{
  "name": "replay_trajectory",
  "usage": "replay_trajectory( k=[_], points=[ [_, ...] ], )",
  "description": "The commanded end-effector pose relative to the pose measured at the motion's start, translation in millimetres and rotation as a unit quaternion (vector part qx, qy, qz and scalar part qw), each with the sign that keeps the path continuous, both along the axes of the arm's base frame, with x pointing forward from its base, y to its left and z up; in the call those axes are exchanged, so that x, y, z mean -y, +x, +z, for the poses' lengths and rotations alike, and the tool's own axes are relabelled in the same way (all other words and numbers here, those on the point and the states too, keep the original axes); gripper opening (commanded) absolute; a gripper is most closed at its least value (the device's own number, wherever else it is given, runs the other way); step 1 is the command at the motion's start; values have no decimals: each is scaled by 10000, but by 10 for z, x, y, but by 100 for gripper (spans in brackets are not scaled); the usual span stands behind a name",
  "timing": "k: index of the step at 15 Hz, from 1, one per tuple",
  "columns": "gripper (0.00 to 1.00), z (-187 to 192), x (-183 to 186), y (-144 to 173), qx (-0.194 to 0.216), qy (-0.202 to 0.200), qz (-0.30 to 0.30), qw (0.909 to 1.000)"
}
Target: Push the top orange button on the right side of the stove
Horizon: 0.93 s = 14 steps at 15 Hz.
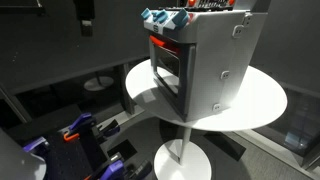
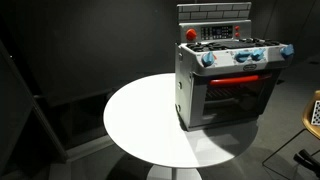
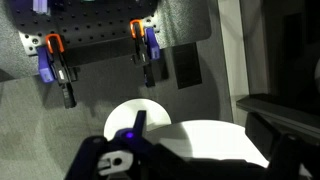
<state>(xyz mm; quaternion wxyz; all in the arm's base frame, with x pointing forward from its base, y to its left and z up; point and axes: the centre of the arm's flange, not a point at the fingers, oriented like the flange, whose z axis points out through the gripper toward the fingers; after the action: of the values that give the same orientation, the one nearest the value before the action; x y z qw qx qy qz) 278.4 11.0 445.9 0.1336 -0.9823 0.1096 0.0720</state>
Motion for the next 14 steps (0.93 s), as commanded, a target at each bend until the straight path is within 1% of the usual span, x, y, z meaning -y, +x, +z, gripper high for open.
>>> replay_trajectory(
  k=[1, 5, 7, 11, 14],
  points=[
    [100, 0, 0, 0, 1, 0, 0, 10000],
    [100, 0, 0, 0, 2, 0, 0, 10000],
    [100, 59, 21, 88, 103, -94, -57, 9999],
    [100, 308, 92, 312, 541, -217, -228, 9980],
    [100, 550, 169, 517, 942, -284, -397, 9944]
  ],
)
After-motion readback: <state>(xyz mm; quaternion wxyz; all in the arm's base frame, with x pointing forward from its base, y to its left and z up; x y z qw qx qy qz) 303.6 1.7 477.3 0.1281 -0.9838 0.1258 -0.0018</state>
